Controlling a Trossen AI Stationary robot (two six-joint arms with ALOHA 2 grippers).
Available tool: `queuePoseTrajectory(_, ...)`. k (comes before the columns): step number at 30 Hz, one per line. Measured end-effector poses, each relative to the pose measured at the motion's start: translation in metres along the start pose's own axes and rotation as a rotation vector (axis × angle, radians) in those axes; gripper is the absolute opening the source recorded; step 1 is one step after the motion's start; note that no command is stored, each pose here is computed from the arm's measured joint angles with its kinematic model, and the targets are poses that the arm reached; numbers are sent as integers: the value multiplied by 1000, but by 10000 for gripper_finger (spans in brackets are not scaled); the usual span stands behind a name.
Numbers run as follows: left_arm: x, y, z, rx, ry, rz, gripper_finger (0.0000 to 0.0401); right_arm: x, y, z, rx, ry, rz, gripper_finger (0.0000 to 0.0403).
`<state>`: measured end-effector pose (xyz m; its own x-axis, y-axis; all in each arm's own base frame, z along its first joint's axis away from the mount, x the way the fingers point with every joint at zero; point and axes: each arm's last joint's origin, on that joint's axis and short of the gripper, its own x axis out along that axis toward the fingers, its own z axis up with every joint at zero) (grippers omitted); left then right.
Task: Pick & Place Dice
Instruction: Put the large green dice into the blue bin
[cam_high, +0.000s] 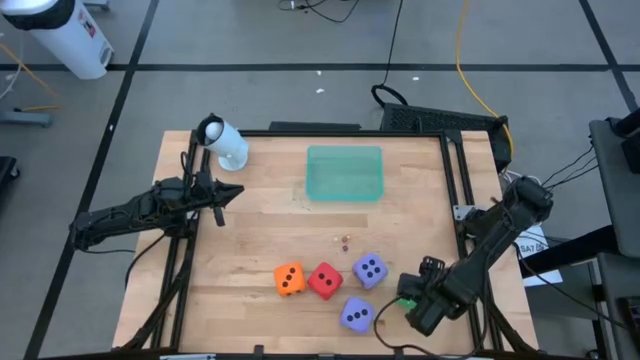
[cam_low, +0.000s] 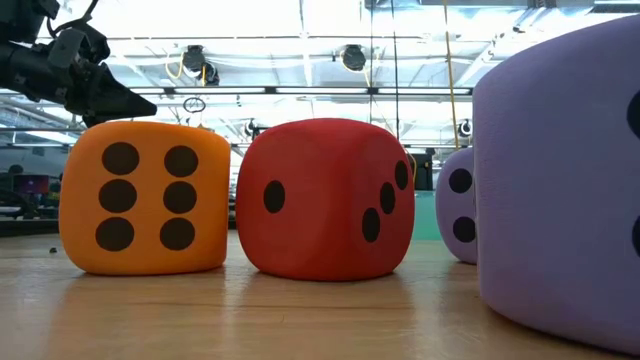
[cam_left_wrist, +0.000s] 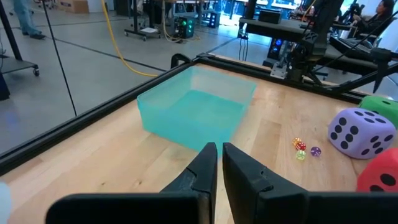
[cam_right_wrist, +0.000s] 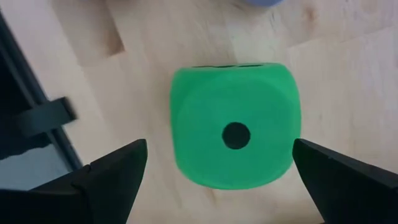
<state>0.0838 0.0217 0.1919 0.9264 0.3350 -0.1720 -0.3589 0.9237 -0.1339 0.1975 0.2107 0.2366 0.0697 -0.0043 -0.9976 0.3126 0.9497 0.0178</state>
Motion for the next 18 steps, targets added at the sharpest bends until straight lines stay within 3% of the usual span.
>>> queuePoseTrajectory(18,0,0,0,-1,0,-4,33,12,0,10,-33,3,-58,391)
